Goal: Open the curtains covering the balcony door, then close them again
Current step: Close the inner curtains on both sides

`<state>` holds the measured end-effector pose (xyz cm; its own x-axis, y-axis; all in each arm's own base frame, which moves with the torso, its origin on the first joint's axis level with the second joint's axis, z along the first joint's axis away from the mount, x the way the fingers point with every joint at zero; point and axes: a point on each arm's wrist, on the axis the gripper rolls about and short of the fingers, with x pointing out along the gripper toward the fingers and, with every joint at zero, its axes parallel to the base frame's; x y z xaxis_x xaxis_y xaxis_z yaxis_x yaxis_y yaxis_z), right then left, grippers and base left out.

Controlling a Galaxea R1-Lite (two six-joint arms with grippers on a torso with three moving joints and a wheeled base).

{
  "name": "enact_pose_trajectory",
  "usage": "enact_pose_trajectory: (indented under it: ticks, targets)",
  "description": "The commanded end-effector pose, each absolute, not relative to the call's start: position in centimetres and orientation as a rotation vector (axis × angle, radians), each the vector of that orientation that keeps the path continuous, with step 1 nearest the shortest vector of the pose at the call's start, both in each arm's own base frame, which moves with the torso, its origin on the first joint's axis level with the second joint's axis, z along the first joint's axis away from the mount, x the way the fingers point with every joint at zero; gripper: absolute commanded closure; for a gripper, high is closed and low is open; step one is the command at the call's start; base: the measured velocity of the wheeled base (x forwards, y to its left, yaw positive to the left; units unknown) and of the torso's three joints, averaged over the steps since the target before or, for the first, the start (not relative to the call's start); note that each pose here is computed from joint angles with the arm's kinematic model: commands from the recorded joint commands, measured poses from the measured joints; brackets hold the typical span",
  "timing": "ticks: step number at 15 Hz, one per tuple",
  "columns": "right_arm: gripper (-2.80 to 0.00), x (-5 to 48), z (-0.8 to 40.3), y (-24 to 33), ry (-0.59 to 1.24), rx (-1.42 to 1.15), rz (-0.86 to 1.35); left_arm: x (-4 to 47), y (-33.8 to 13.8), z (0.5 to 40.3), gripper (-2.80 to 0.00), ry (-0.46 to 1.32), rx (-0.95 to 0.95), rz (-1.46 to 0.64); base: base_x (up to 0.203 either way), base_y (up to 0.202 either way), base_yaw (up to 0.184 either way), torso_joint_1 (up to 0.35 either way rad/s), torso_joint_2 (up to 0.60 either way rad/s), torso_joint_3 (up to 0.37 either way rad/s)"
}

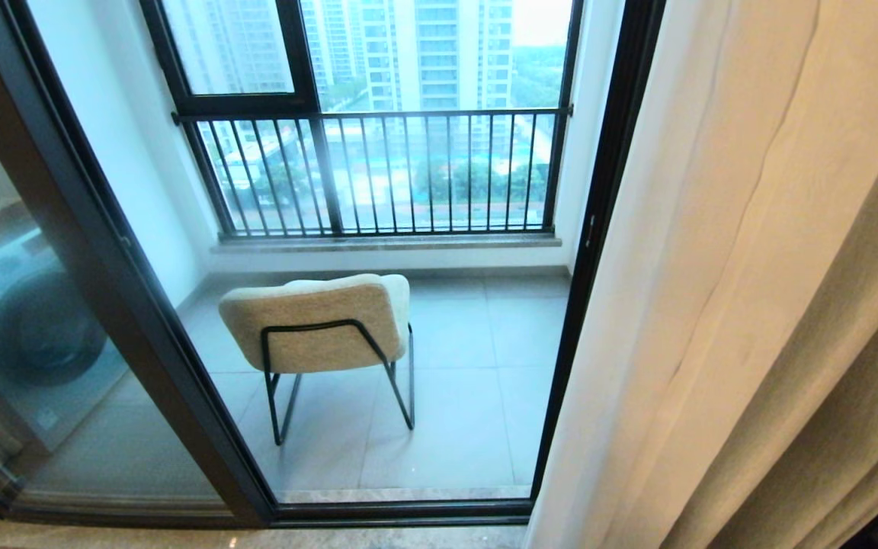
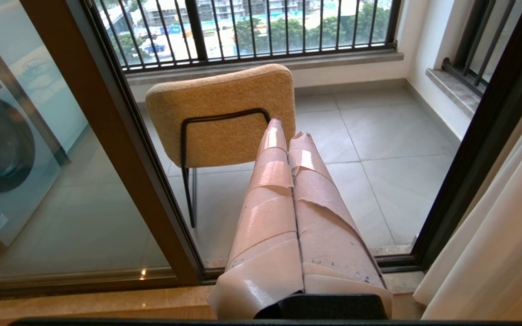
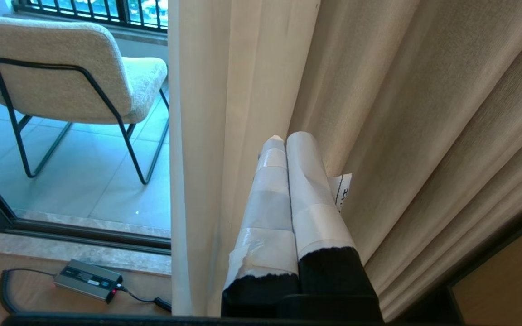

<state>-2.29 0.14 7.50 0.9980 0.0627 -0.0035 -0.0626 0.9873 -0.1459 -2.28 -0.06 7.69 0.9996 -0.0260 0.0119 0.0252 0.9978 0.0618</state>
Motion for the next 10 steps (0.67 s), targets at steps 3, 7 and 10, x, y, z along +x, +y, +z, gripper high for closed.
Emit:
enact_pose_trajectory:
  ticks: [3,7,10]
  targets:
    - [0.00,-1.7,8.1,0.1,0.036,-0.152,0.063,-2.3,-0.1,7.7,0.00,-0.013,0.062,-0.026,0.000,0.000,0.000,0.000,0.00,0.000]
    - [0.00,0.4,11.3,0.2,0.057,-0.149,0.107,-2.3,-0.1,7.7,0.00,-0.013,0.062,-0.026,0.000,0.000,0.000,0.000,0.00,0.000]
    - [0.00,3.2,16.9,0.4,0.018,-0.144,0.164,-2.3,-0.1,7.7,0.00,-0.013,0.063,-0.026,0.000,0.000,0.000,0.000,0.00,0.000]
